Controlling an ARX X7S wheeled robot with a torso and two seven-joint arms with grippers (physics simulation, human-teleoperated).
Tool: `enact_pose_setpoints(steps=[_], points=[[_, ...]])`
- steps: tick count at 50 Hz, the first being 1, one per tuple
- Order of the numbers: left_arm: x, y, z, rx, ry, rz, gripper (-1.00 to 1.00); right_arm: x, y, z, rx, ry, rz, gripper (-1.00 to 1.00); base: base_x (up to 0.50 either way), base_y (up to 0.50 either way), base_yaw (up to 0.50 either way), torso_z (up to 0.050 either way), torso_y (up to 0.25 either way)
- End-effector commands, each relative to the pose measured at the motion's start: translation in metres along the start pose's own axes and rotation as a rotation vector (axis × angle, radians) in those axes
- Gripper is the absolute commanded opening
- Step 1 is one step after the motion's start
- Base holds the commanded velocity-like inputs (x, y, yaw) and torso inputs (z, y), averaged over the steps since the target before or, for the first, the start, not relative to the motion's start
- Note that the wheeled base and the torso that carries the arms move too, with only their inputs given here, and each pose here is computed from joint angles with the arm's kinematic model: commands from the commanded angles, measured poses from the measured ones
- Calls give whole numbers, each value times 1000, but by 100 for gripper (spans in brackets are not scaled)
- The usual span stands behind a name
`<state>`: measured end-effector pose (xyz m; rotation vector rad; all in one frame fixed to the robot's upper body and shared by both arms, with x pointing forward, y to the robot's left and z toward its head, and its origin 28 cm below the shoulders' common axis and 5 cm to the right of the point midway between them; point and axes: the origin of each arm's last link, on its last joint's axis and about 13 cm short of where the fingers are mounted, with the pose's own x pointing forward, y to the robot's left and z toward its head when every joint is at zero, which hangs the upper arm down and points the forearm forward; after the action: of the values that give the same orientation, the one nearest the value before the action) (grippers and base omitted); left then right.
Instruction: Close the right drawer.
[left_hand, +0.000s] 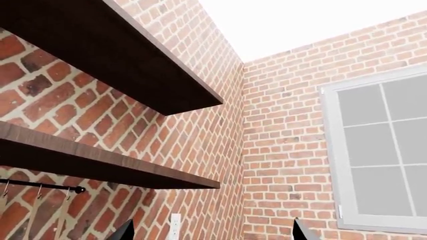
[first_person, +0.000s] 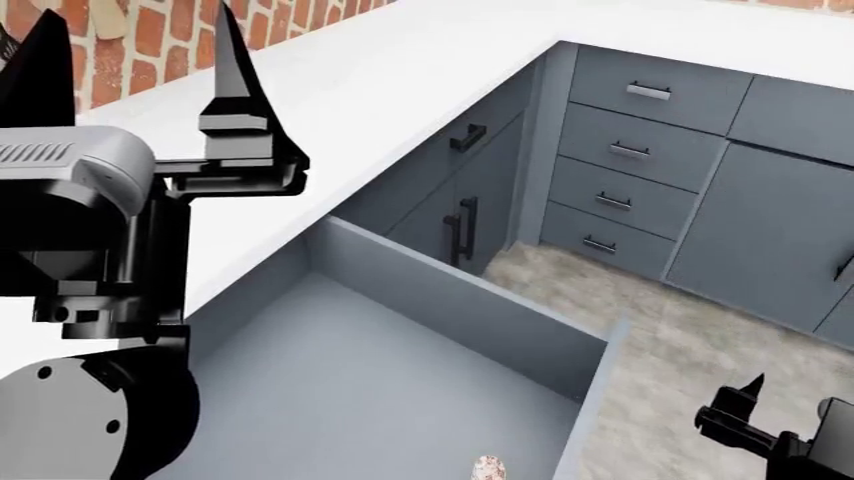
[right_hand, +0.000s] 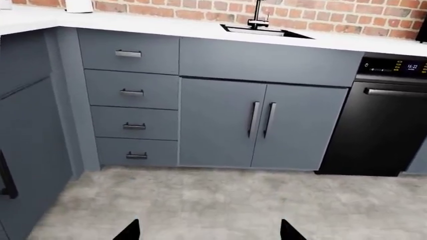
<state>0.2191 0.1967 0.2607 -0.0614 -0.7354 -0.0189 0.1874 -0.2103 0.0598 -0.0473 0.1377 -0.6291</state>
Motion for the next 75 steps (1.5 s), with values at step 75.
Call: enact_pose_setpoints(steps=[75], points=[[-4, 5, -4, 5, 13, 13, 100, 32, 58, -59, 54, 211, 119, 100, 0, 0, 0, 0, 0]])
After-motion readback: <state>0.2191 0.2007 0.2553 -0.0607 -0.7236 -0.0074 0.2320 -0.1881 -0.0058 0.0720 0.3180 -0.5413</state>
